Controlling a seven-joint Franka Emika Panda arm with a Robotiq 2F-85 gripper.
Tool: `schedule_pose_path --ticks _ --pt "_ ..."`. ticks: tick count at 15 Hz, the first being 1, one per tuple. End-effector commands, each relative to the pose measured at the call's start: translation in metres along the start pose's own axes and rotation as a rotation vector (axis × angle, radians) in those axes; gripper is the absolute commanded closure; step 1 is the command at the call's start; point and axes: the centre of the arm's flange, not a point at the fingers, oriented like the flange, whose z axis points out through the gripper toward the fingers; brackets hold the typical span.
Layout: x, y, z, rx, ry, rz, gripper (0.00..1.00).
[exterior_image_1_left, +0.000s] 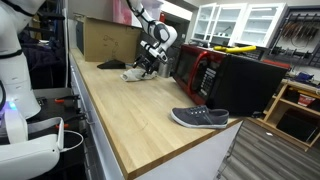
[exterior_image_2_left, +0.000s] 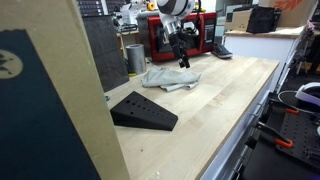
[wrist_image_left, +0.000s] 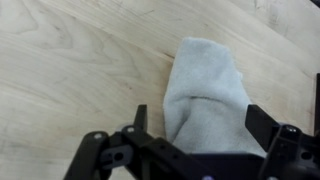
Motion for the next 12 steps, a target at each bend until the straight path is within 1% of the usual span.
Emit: schedule_pose_path --ticks 1,3,5,7,8,9,10,11,12 --pt "-0.039 -0.028 0.014 0.019 -0.027 -0.05 0.0" --pt "-0.05 -0.033 0.02 0.025 -0.025 -0.075 0.0" --pt "-0.053 -0.031 0.028 0.006 0.008 -0.088 0.0" --pt "-0.049 -0.034 0.039 -0.023 0.074 -0.091 0.0" --pt "-0.047 -0.036 0.043 -0.032 0.126 -0.09 0.0" --pt "-0.046 -0.038 0.045 -0.029 0.176 -0.085 0.0" --pt "-0.044 -0.038 0.043 -0.014 0.208 -0.07 0.0" --pt "-0.026 -0.026 0.038 -0.021 0.143 -0.061 0.0" --pt "-0.026 -0.028 0.041 -0.017 0.164 -0.057 0.0"
